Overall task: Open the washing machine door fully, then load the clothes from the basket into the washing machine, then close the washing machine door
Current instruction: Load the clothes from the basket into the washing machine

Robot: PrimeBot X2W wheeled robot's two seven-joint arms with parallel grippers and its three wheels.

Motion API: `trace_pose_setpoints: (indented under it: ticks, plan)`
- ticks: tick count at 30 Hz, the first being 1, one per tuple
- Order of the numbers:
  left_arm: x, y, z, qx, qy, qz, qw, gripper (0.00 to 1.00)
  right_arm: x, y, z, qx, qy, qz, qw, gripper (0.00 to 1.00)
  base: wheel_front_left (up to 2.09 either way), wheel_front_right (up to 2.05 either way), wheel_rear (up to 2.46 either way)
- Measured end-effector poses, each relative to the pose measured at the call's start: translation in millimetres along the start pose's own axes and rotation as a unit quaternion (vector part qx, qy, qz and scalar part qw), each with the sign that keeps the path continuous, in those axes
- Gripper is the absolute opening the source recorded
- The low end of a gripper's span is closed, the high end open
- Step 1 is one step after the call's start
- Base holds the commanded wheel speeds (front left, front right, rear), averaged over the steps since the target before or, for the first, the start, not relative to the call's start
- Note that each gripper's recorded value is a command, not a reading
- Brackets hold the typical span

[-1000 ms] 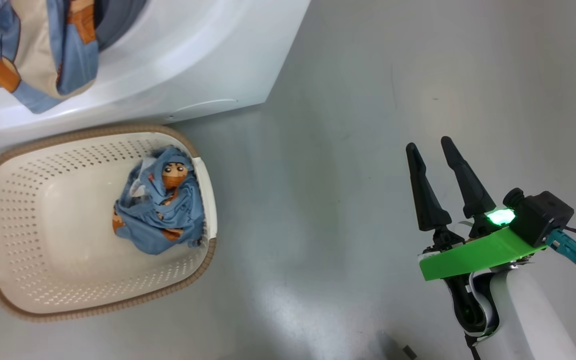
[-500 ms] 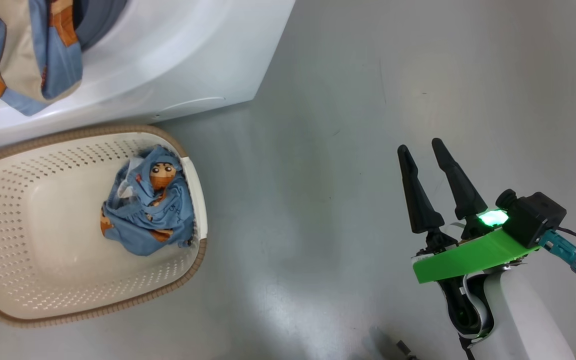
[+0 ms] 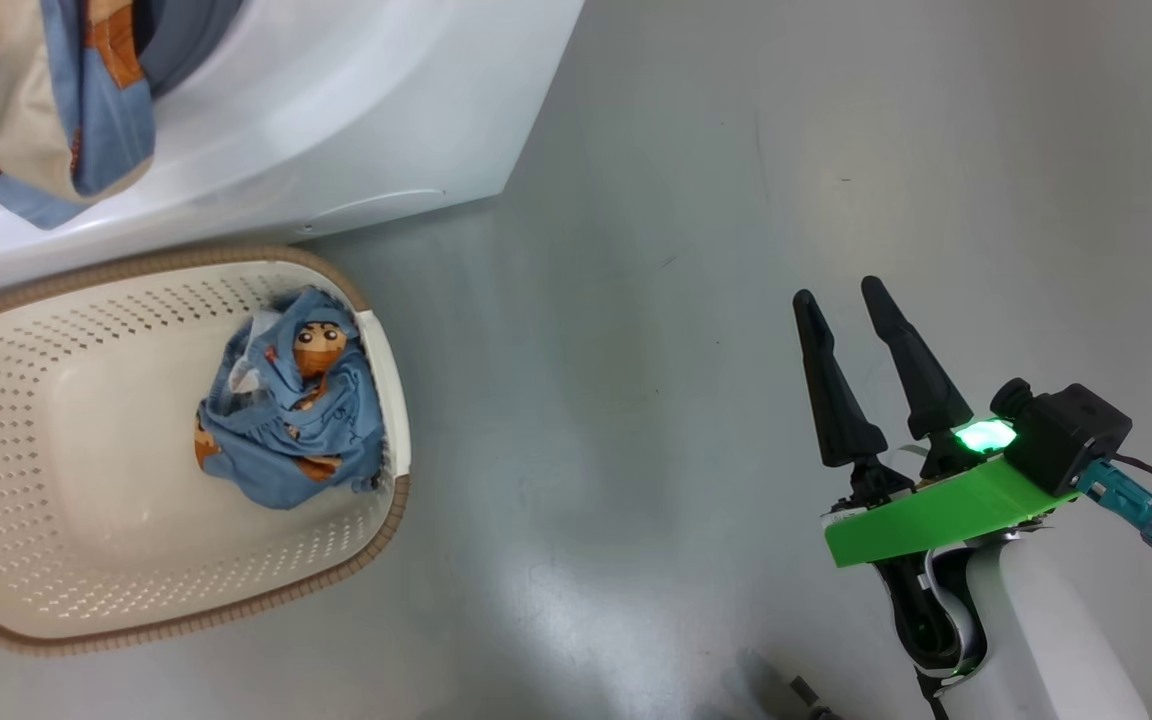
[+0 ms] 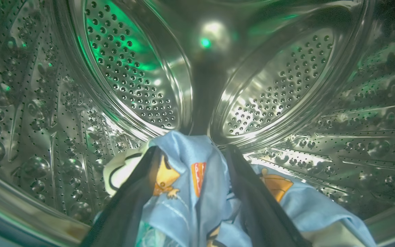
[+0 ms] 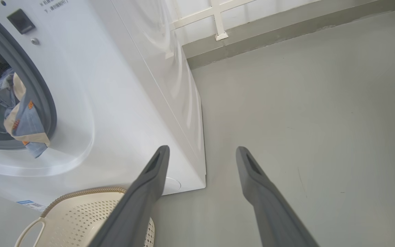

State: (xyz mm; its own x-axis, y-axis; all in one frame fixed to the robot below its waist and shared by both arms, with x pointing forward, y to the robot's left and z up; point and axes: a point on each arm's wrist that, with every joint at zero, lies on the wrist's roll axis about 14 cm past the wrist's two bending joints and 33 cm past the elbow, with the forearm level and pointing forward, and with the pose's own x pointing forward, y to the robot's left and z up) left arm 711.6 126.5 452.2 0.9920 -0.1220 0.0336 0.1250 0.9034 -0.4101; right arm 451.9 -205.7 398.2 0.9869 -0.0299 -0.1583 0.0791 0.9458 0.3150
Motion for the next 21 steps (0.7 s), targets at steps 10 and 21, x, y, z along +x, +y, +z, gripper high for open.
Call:
trace_pose_setpoints:
  ticks: [10,21]
  plan:
    - [-11.8,4.2,-2.2,0.0,0.005,0.004,1.0,1.0,4.5,4.4,-0.6,0.005,-0.002,0.006,1.0,1.0,0.0,0.0,0.0]
    - [-46.2,11.6,-13.7,0.015,0.014,0.002,1.0,1.0,13.8,15.5,-4.6,0.011,-0.003,0.021,1.0,1.0,0.0,0.0,0.0]
